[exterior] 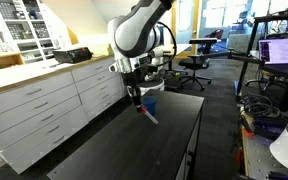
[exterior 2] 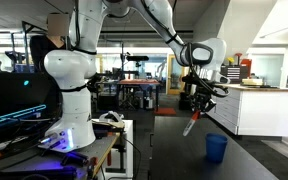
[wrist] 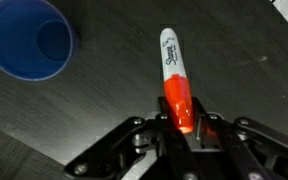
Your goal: Remove the marker from the cup.
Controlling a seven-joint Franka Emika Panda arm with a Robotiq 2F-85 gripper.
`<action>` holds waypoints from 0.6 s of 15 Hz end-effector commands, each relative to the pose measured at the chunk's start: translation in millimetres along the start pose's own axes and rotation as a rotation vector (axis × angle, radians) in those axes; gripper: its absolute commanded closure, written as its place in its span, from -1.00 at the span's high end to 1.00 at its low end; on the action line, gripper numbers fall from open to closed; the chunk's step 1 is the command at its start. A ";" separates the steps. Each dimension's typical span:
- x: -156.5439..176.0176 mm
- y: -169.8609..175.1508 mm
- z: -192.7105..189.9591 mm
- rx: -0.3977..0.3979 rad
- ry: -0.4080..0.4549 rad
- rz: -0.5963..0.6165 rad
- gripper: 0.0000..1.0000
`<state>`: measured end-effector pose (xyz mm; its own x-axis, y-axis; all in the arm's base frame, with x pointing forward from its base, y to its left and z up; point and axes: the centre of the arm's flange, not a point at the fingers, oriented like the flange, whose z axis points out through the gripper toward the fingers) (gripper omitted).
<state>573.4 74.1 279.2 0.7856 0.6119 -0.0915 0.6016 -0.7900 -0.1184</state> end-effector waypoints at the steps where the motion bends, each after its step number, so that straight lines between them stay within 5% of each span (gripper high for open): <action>1: -1.0 -6.7 13.0 0.013 -0.025 0.013 -0.86; 2: -0.1 -6.8 17.0 0.018 -0.031 0.014 -0.02; 9: -0.3 -4.8 27.3 0.035 -0.043 0.017 0.73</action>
<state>568.7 78.7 249.4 0.7746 0.6185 -0.1319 0.6010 -0.7849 -0.1511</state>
